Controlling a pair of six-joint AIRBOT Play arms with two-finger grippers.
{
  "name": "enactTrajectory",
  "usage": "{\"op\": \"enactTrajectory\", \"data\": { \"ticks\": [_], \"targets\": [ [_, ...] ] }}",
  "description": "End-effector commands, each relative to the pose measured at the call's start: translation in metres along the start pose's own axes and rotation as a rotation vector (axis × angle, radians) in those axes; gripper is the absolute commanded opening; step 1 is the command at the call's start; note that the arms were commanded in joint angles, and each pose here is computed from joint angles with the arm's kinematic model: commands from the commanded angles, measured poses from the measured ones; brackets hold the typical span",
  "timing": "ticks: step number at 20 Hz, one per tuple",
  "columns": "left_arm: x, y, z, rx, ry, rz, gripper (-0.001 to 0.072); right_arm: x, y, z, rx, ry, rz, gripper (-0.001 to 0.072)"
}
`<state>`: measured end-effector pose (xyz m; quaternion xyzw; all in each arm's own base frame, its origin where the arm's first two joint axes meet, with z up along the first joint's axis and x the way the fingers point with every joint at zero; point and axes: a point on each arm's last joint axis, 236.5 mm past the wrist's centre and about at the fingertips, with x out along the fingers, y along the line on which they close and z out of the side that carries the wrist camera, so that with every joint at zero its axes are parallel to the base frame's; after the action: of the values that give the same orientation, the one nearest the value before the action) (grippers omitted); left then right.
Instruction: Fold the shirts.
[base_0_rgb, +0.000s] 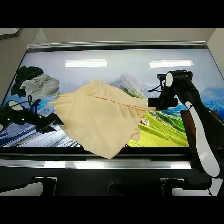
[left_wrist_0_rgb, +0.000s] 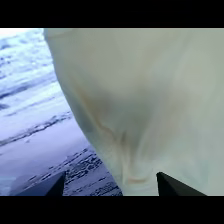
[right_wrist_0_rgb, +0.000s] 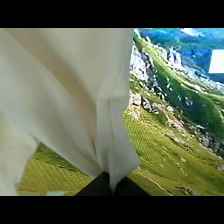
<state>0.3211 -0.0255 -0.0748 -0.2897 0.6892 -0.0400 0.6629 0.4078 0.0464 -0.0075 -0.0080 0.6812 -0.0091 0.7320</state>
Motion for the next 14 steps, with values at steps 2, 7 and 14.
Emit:
{"op": "enactTrajectory", "data": {
  "ticks": [2, 7, 14],
  "targets": [
    [0.026, -0.009, 0.006, -0.033, -0.072, -0.045, 0.0661, 0.001, 0.000, 0.001, -0.006, -0.001, -0.001, 0.0040],
    [0.036, -0.019, 0.043, -0.065, -0.159, -0.067, 0.0144, 0.001, -0.009, 0.000, -0.049, 0.002, -0.037, 0.0039],
    [-0.058, -0.085, 0.177, -0.023, -0.484, -0.164, 0.0031, 0.014, -0.069, -0.052, 0.229, 0.224, 0.130, 0.0039]
  ]
}}
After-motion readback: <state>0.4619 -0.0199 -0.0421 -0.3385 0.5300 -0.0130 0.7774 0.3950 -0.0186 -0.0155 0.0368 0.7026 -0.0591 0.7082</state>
